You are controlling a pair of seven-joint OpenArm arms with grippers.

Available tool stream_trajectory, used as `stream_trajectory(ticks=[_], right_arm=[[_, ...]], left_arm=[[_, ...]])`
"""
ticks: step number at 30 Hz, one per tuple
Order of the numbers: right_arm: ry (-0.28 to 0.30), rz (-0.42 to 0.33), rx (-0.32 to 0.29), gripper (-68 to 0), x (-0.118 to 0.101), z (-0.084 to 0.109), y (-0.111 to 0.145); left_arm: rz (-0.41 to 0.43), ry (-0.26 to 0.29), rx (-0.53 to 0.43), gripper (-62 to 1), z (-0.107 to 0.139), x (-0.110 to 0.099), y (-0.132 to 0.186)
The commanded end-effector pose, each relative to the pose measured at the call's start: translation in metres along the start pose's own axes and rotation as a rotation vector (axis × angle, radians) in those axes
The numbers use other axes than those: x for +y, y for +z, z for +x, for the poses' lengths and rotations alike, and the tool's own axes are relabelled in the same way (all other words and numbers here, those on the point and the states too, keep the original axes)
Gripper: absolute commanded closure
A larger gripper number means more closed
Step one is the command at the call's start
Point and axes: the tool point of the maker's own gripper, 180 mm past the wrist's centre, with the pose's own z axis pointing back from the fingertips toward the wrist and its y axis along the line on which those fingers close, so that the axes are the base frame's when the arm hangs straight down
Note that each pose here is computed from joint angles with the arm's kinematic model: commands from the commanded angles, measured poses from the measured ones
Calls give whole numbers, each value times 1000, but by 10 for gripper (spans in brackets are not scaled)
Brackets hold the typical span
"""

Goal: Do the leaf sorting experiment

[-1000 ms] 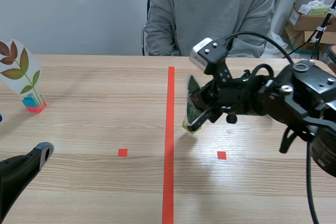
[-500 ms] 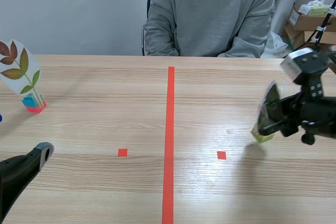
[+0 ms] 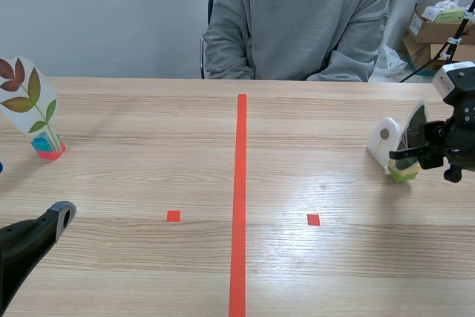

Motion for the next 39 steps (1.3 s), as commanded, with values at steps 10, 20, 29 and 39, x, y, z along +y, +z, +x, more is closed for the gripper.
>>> stream_trajectory(ticks=[10,20,29,39], right_arm=[[25,-25,-43,-46,-9,19,1],[26,-26,-13,-177,-9,12,1],[21,-4,5,-657,-5,3,3],[61,127,-3,-657,37,-24,48]], left_arm=[[1,15,-31,-587,8,-1,0],[1,15,-31,-587,7,-1,0],[1,15,-31,-587,7,-1,0],[1,14,-31,-587,7,-1,0]])
